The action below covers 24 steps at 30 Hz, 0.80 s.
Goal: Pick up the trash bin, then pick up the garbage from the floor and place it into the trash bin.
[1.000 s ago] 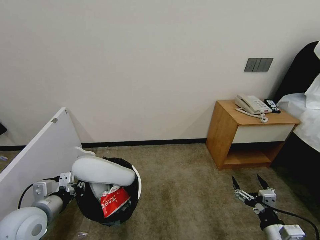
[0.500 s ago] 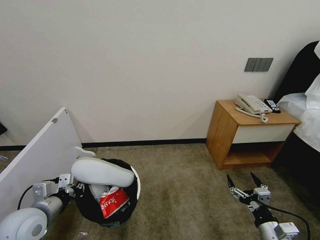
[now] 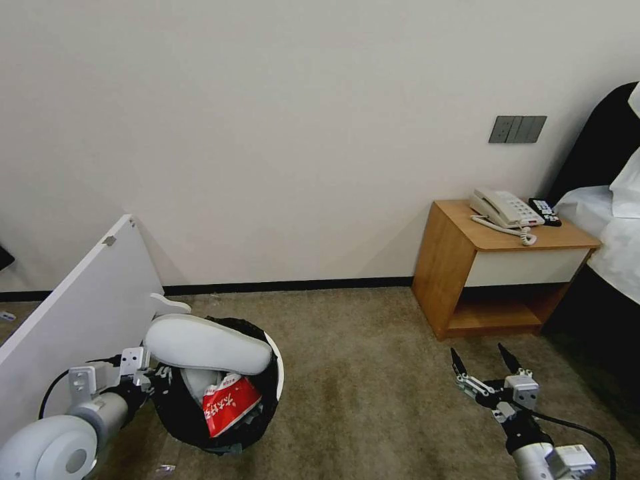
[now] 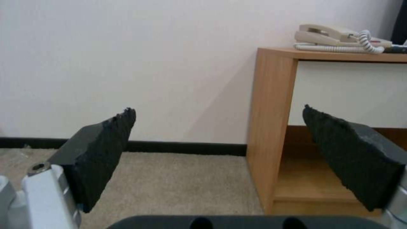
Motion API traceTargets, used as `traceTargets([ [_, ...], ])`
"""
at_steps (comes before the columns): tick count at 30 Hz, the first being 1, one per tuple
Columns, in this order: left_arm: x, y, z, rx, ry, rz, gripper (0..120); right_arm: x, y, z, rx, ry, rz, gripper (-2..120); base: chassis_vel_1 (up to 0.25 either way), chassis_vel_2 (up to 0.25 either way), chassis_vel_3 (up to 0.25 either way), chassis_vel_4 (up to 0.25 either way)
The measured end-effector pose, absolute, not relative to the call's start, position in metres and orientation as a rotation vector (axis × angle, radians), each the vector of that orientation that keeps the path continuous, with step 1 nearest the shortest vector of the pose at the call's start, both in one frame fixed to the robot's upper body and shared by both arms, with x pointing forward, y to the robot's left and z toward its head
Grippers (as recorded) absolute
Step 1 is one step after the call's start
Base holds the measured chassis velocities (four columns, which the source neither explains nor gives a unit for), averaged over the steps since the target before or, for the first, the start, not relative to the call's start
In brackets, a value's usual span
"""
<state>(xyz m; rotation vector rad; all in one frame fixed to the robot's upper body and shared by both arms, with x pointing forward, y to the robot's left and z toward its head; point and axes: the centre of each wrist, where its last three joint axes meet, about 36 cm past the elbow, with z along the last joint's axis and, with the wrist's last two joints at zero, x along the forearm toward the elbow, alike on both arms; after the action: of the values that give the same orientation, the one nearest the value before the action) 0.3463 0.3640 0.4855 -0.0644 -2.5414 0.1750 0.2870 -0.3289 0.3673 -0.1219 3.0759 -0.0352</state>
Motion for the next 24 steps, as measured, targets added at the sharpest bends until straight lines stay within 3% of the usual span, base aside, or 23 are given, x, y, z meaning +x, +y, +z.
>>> traceTargets([
  [24, 0.3475, 0.3633, 0.4857, -0.069, -2.542, 0.173, 2, 0.2863, -0.3266, 0.3661, -0.13, 3.077, -0.025, 100, 0.0, 0.0, 0.0, 0.0],
])
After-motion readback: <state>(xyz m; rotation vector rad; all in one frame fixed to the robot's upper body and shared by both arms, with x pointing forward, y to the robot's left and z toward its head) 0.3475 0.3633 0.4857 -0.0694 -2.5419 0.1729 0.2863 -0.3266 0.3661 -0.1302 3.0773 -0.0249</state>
